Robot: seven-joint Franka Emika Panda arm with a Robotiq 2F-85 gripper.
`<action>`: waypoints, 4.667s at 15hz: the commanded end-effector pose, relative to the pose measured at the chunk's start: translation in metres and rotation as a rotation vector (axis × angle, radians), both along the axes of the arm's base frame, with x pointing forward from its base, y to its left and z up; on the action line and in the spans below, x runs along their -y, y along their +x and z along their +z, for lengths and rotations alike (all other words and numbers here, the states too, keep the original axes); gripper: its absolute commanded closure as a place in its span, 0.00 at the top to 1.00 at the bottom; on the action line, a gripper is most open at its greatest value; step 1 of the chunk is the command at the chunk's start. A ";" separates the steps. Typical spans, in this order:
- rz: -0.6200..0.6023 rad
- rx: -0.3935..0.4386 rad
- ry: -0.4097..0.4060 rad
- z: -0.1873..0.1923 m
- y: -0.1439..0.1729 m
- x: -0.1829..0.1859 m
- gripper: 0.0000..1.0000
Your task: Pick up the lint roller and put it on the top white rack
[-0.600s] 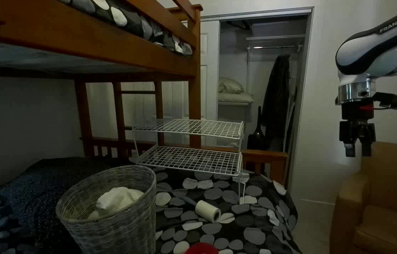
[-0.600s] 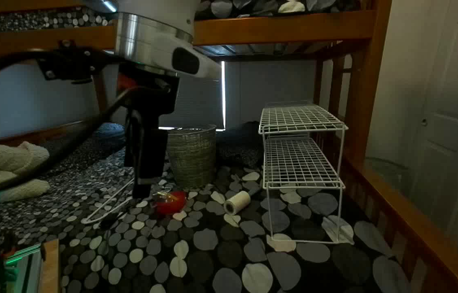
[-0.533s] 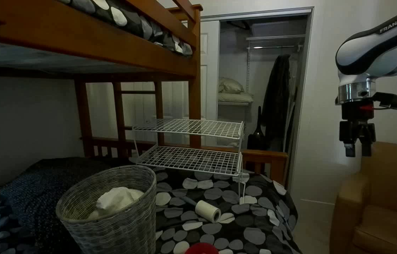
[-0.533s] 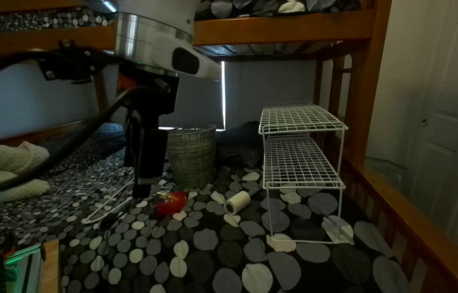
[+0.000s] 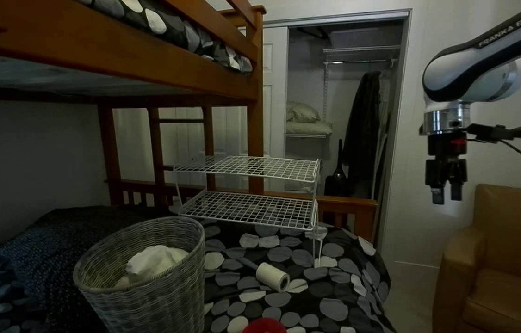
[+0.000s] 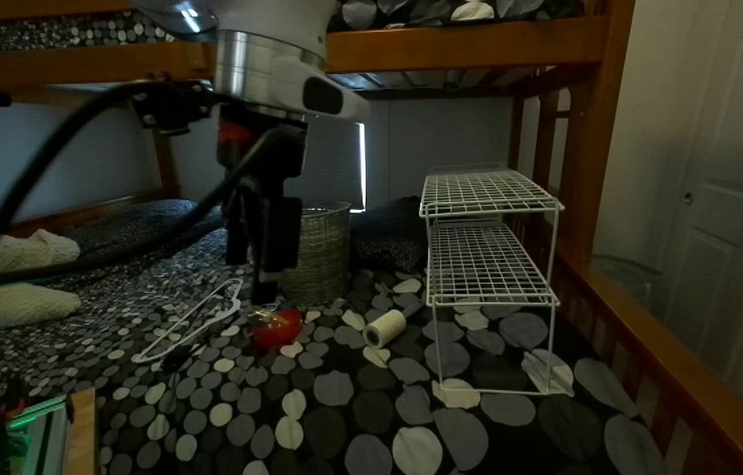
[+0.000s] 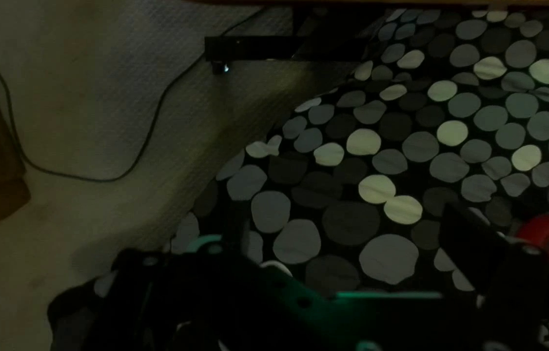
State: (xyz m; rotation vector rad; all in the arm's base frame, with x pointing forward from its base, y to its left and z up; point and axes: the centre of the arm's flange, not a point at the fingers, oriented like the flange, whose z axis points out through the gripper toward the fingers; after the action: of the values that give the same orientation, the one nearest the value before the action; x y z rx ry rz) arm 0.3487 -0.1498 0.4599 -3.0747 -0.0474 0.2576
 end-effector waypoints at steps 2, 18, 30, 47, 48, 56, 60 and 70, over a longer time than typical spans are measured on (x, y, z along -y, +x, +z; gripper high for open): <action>0.218 0.017 -0.156 -0.015 0.100 -0.082 1.00; 0.444 0.233 -0.276 -0.149 0.251 -0.252 1.00; 0.385 0.335 -0.326 -0.245 0.308 -0.300 1.00; 0.232 0.327 -0.026 -0.327 0.342 -0.278 0.43; 0.258 0.320 -0.037 -0.317 0.339 -0.281 0.42; 0.708 0.465 0.048 -0.182 0.277 -0.357 0.42; 0.785 0.619 -0.015 -0.095 0.252 -0.362 0.42; 0.465 0.822 -0.060 0.027 0.253 -0.290 0.42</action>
State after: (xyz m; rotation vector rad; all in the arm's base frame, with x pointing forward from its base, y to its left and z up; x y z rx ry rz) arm 0.5896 0.1382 0.4937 -2.9721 -0.8117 -0.9837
